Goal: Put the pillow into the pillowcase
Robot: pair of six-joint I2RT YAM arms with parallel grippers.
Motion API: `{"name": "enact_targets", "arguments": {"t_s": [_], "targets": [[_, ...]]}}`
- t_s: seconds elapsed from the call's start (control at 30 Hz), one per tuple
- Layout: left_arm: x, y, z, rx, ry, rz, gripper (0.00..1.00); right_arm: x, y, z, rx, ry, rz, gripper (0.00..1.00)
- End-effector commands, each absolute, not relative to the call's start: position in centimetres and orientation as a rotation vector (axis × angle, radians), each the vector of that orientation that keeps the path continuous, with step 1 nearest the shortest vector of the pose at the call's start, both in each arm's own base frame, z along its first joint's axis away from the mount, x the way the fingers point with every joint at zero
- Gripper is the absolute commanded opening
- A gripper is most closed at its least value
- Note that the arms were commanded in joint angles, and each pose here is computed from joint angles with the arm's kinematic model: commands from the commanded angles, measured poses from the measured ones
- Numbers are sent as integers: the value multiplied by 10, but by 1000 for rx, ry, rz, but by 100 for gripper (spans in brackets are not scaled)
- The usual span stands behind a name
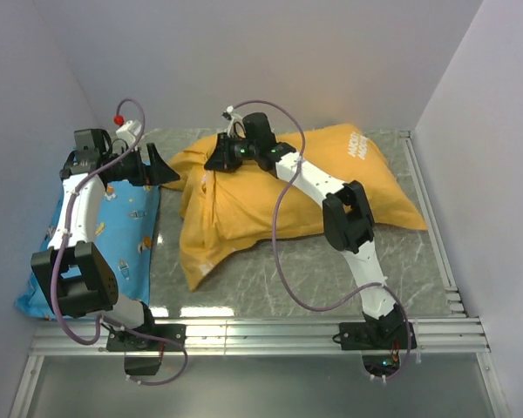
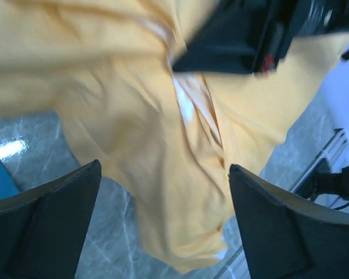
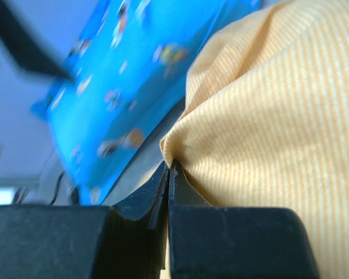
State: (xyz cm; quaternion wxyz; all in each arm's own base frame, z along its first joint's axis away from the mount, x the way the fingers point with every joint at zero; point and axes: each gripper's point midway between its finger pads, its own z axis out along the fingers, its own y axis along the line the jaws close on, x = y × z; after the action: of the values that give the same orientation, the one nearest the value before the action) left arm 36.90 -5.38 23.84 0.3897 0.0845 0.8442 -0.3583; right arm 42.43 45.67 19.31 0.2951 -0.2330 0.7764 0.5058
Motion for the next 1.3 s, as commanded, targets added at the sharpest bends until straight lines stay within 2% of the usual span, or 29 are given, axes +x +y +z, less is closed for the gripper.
{"name": "enact_targets", "arguments": {"t_s": [0.0,0.03,0.07,0.1,0.17,0.2,0.23,0.27,0.3,0.37,0.4,0.43,0.5,0.53,0.57,0.7,0.8,0.9,1.03,1.1,1.13,1.2,1.23,1.27], "targets": [[358,-54,230,296,2170,-837,99,488,433,294,-491,1769,1205,30],[359,-54,224,295,2175,-809,99,490,427,303,-503,1756,1184,51],[360,-53,226,326,2155,-770,99,490,420,308,-554,1740,1141,64],[361,-52,227,358,2143,-751,99,487,406,328,-579,1717,1120,86],[361,-50,227,460,2112,-697,99,471,385,320,-666,1769,1051,94],[359,-49,226,509,2105,-674,99,458,361,350,-680,1734,1003,95],[351,-48,215,548,2139,-657,99,445,343,320,-692,1851,956,95],[346,-44,206,667,2131,-593,99,437,326,315,-746,1857,867,95],[338,-43,196,733,2149,-578,99,415,302,343,-762,1814,798,96],[310,-40,169,858,2215,-562,99,391,251,289,-805,1989,606,97],[299,-41,160,879,2242,-563,99,371,225,302,-803,1982,531,98],[279,-43,148,918,2266,-573,99,353,187,260,-783,2146,455,98],[259,-45,134,1000,2274,-544,99,331,130,251,-771,2186,274,98],[244,-46,122,1036,2294,-500,99,319,87,218,-748,2287,176,99],[242,-47,118,1055,2286,-471,99,307,59,219,-715,2288,94,99],[221,-65,95,1204,2292,-420,99,268,-24,162,-706,2442,-124,100],[223,-72,76,1227,2307,-366,99,257,-57,127,-714,2494,-230,100],[226,-74,59,1189,2362,-337,99,266,-75,101,-731,2472,-325,100],[251,-79,49,1089,2378,-315,99,302,-93,89,-656,2428,-423,100],[256,-83,46,1046,2399,-344,99,312,-97,80,-602,2450,-409,96],[262,-85,43,1025,2402,-351,99,319,-106,82,-555,2435,-457,90],[269,-89,45,1012,2384,-368,88,326,-111,79,-524,2424,-470,81],[275,-92,49,990,2361,-375,70,332,-114,82,-496,2399,-479,65],[279,-93,52,974,2348,-376,56,335,-116,83,-478,2386,-485,55]]}}
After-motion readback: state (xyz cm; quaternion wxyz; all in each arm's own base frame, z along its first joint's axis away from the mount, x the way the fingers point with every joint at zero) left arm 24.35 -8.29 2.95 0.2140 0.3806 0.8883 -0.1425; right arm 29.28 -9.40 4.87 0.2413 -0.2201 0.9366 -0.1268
